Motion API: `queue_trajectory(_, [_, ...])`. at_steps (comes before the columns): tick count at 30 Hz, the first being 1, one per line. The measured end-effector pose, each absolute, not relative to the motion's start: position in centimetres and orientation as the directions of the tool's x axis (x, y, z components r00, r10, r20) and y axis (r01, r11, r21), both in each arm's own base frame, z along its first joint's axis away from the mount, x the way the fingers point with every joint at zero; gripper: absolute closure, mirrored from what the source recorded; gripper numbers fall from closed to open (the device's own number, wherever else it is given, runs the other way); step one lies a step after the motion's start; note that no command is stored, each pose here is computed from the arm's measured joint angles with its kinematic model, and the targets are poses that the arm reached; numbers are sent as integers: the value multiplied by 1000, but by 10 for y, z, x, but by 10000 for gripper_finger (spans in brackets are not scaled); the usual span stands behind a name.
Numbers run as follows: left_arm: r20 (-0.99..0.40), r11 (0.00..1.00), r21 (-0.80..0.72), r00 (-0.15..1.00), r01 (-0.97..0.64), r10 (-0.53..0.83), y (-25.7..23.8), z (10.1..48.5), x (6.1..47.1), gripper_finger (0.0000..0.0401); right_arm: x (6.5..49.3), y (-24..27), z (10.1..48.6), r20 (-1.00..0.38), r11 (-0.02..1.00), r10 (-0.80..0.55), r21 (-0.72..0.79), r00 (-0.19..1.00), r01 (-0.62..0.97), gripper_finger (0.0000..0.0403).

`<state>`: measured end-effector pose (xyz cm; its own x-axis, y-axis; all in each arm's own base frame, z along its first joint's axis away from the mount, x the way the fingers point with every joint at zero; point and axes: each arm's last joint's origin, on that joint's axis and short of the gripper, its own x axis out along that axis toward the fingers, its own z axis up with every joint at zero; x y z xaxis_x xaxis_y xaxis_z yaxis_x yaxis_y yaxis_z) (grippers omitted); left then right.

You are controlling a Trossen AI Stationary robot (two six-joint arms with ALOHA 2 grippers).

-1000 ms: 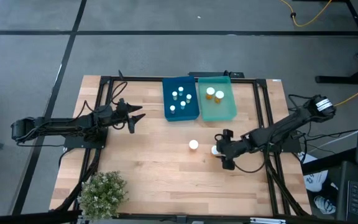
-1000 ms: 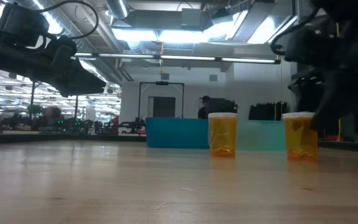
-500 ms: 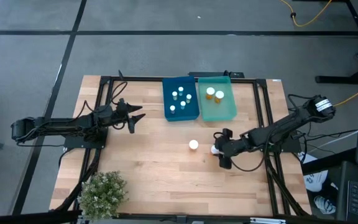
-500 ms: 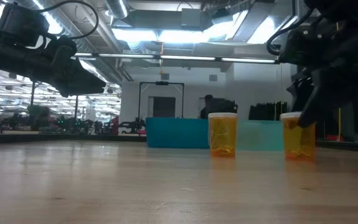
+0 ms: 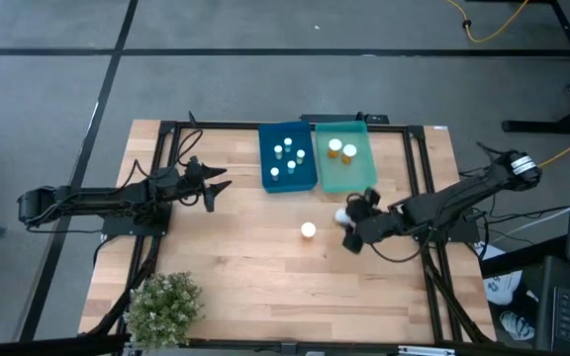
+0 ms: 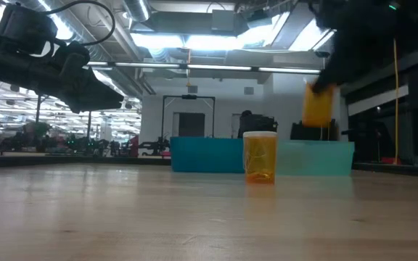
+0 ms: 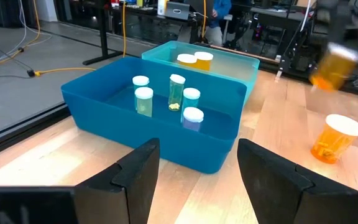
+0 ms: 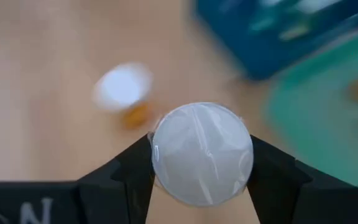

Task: Pick and place medicine bottles into bin by pill shape (circle, oval)
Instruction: Put the orange pill bottle on the green bin

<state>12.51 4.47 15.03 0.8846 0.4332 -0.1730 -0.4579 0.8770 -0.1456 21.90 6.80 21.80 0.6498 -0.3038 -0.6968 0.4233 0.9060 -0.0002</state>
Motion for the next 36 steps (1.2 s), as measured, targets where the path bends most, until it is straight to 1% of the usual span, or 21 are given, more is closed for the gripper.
queue_trajectory(4, [-176,877,-145,884,-458,433,45,150,125,193,220,48,252,-627,780,-542,-127,560,613,197])
queue_trajectory(6, [-176,877,-145,884,-459,433,45,150,125,193,222,33,263,-614,728,-605,-169,507,664,197])
queue_trajectory(8, [-180,877,-144,883,-459,433,45,150,125,193,223,14,266,-632,690,-629,-184,453,700,197])
queue_trajectory(10, [-181,876,-144,883,-459,433,45,150,125,193,224,-6,263,-675,666,-615,-167,408,727,197])
queue_trajectory(13, [-180,877,-144,883,-459,433,45,150,125,193,223,-33,247,-722,646,-588,-147,365,749,197])
queue_trajectory(15, [-181,876,-144,883,-459,433,45,149,125,193,222,-48,235,-732,644,-574,-126,367,755,197])
queue_trajectory(18, [-181,876,-144,883,-459,433,45,149,125,193,221,-63,217,-735,657,-533,-48,418,753,197])
queue_trajectory(21, [-180,877,-144,883,-459,433,45,150,125,193,218,-72,204,-715,641,-541,-10,443,768,197])
queue_trajectory(25, [-181,877,-144,883,-459,433,45,150,125,193,216,-78,194,-710,632,-553,-17,436,775,197])
queue_trajectory(33, [-180,877,-144,883,-459,433,45,150,125,193,217,-85,177,-759,633,-529,-56,379,772,196])
queue_trajectory(34, [-181,877,-144,883,-459,433,45,150,125,193,217,-85,175,-764,633,-527,-60,373,772,191])
queue_trajectory(36, [-180,877,-144,883,-459,433,45,150,125,193,218,-85,174,-767,634,-526,-65,368,771,162])
